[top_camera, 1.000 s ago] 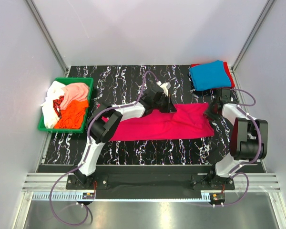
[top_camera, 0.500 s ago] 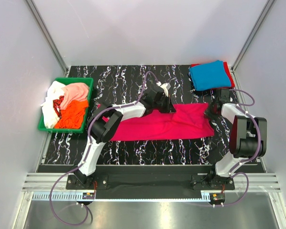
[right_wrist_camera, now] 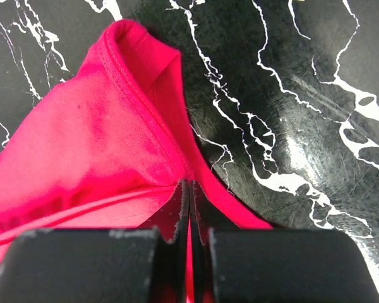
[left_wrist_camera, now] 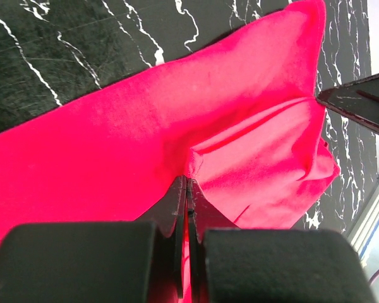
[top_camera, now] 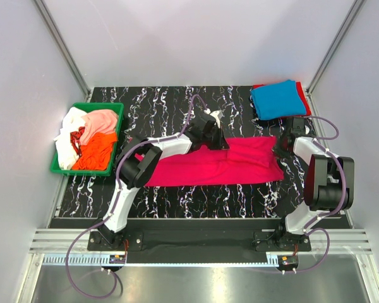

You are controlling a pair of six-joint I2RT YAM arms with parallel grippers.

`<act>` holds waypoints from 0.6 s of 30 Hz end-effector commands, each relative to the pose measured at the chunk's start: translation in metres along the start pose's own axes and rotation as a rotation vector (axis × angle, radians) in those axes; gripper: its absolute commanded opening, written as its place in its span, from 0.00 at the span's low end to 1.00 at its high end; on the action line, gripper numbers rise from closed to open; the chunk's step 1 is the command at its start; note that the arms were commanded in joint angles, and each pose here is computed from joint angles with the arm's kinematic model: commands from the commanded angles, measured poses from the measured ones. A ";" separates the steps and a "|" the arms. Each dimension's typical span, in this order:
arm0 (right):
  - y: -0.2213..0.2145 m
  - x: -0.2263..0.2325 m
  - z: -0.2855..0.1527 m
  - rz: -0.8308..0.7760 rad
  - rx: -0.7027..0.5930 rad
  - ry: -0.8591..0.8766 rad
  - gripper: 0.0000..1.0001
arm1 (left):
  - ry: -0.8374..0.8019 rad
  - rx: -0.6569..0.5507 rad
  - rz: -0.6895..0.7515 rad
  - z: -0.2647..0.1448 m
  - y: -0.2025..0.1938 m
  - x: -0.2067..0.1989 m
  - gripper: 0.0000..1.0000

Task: Fold and stack the t-shirts
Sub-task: Fold the tshirt

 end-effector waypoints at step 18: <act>-0.035 -0.008 -0.059 0.235 0.070 0.067 0.36 | -0.145 0.046 0.103 -0.007 0.027 -0.020 0.33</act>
Point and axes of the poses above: each gripper's point midway between its finger pads, its own z axis out along the fingers, its own x axis along the line the jaws close on, y = z × x, the point moved 9 cm from there along -z, back along the fingers, and after that the axes turned 1 degree about z, right-handed, at the moved point
